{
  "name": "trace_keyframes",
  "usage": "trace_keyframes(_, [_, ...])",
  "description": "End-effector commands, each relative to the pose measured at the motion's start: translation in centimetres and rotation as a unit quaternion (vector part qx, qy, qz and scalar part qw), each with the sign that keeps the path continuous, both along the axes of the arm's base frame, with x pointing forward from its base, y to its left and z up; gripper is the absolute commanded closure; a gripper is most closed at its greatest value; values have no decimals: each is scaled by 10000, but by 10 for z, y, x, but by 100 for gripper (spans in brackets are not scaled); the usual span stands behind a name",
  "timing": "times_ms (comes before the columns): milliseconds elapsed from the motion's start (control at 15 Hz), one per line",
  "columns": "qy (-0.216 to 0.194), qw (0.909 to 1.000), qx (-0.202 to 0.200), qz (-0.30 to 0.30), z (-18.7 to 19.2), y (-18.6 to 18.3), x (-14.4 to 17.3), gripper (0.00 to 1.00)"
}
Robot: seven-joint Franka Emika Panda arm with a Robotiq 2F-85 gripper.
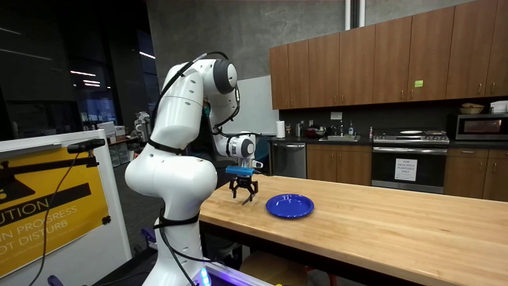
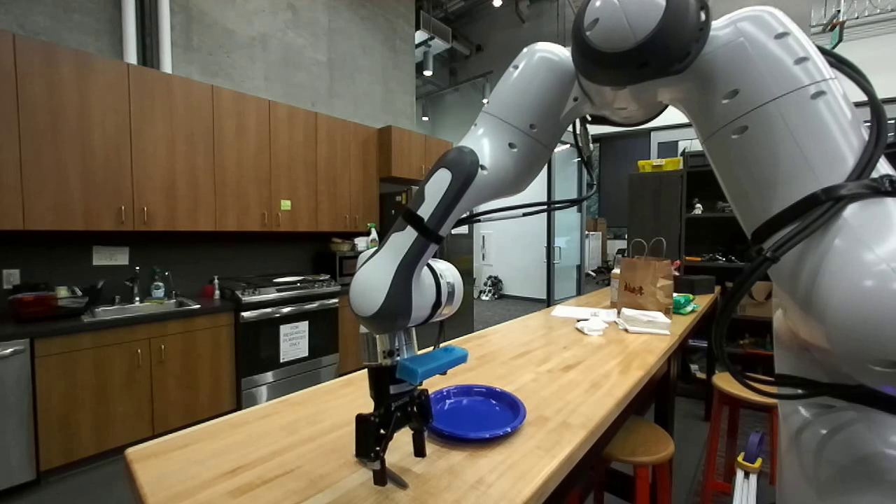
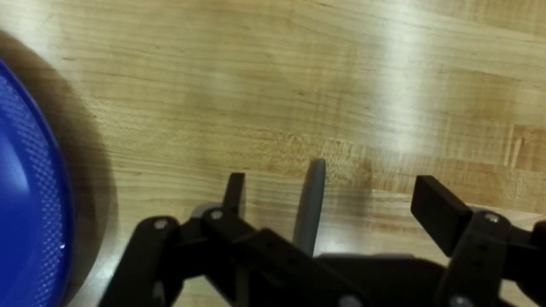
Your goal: Put the pen on the plate
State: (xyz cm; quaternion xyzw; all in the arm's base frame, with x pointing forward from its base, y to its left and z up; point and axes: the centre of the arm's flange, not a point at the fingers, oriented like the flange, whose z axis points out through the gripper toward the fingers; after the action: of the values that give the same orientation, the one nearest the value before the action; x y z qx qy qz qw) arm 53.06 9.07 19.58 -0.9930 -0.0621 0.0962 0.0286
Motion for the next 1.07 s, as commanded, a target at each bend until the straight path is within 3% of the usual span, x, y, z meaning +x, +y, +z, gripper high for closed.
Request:
trace_keyframes(0, [-2, 10000, 1, -1, 0, 0, 1, 0])
trace_keyframes(1000, [98, 9999, -3, -46, -13, -4, 1, 0])
